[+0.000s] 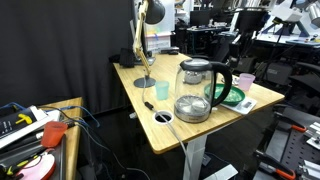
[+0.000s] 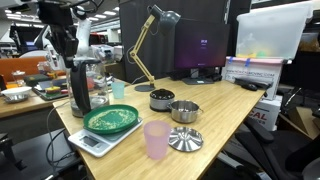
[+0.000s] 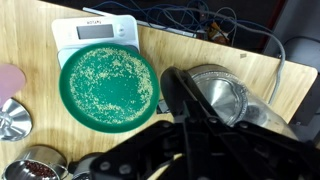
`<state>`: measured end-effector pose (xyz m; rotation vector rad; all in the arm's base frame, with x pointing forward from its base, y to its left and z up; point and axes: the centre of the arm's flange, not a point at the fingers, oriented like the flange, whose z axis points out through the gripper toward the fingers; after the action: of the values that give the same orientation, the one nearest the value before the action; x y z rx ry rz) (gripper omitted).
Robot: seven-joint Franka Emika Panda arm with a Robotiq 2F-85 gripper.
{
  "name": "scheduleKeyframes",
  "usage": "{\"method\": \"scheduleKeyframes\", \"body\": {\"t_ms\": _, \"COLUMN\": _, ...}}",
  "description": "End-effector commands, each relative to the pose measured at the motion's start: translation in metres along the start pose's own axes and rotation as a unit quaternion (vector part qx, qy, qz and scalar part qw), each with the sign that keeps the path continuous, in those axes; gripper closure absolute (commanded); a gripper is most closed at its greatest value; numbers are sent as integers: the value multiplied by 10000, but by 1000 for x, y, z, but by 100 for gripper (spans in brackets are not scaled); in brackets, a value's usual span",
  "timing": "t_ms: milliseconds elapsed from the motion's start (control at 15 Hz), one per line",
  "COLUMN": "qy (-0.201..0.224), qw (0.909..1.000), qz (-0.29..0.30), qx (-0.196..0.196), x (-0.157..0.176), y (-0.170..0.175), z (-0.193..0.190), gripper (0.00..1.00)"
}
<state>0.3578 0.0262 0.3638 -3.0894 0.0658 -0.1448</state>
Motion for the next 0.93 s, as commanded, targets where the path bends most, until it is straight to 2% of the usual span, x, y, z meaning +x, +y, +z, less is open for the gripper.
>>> {"method": "scheduleKeyframes", "body": {"t_ms": 0, "qy": 87, "qw": 9999, "qz": 58, "qx": -25, "x": 0, "y": 3, "z": 14, "gripper": 100}}
{"method": "scheduleKeyframes", "body": {"t_ms": 467, "qy": -82, "qw": 9999, "qz": -35, "qx": 116, "x": -3, "y": -12, "z": 28, "gripper": 100}}
{"method": "scheduleKeyframes", "body": {"t_ms": 867, "qy": -82, "qw": 9990, "qz": 6, "qx": 446, "x": 6, "y": -30, "z": 41, "gripper": 100}}
